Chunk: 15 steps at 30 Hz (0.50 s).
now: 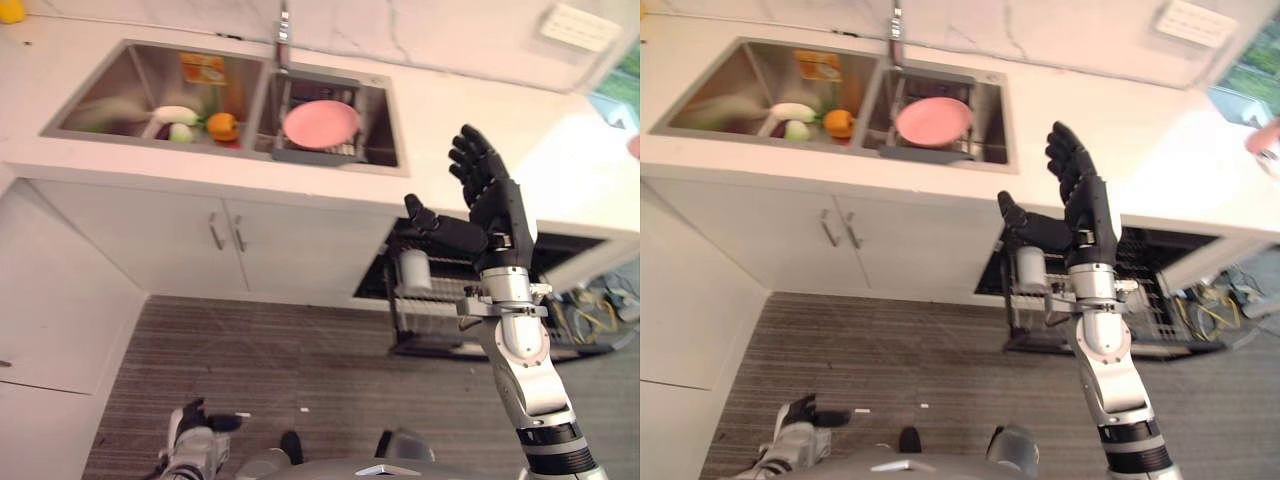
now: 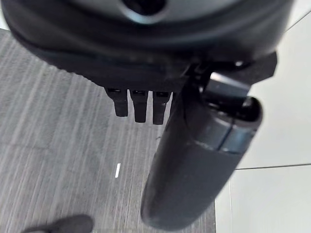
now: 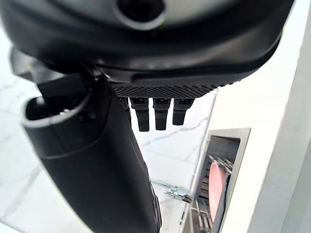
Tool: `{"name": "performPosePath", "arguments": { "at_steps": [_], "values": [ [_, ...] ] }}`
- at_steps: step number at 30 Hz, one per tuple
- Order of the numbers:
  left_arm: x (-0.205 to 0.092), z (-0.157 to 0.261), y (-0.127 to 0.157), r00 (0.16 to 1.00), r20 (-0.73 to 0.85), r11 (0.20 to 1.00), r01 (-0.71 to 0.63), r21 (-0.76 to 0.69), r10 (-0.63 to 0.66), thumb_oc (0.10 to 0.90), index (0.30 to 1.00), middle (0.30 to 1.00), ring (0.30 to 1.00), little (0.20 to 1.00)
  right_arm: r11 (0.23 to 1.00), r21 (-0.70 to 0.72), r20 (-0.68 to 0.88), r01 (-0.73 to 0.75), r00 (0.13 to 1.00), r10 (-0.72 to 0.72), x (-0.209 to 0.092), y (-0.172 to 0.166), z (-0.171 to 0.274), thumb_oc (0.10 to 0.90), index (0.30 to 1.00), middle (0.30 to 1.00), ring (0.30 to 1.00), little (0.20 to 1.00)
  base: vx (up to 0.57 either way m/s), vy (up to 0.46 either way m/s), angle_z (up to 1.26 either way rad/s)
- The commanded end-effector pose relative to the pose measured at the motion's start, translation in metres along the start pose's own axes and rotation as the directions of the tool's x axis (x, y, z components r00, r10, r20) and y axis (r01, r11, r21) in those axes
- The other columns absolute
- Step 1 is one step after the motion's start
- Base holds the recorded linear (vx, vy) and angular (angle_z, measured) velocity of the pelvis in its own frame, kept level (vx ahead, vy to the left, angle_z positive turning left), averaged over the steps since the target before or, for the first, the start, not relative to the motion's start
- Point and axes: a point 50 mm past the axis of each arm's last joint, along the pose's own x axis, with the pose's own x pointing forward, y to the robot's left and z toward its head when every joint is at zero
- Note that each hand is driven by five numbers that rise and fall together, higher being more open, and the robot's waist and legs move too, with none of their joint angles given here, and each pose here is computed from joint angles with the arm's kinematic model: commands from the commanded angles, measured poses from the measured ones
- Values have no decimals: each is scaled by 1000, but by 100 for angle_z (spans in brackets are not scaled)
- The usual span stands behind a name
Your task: Place the dishes in the dishwasher.
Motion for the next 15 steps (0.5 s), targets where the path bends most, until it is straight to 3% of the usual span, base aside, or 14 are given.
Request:
{"name": "performPosePath", "arguments": {
  "at_steps": [1,9,15],
  "values": [
    [2,-32,29,991,-111,995,-82,-58,76,800,900,900,900,900,981,-63,185,185,968,-171,0,-46,31,800,900,900,900,900,225,24,61],
    [-4,-46,15,989,-146,1000,-10,15,12,800,900,900,900,900,943,-143,146,302,948,-281,-23,-70,25,800,900,900,900,900,306,-51,121],
    [-13,-66,6,980,-201,1000,-2,-20,-3,800,900,900,900,900,936,-159,188,315,940,-284,-14,-74,32,800,900,900,900,900,220,-51,20]
  ]
}}
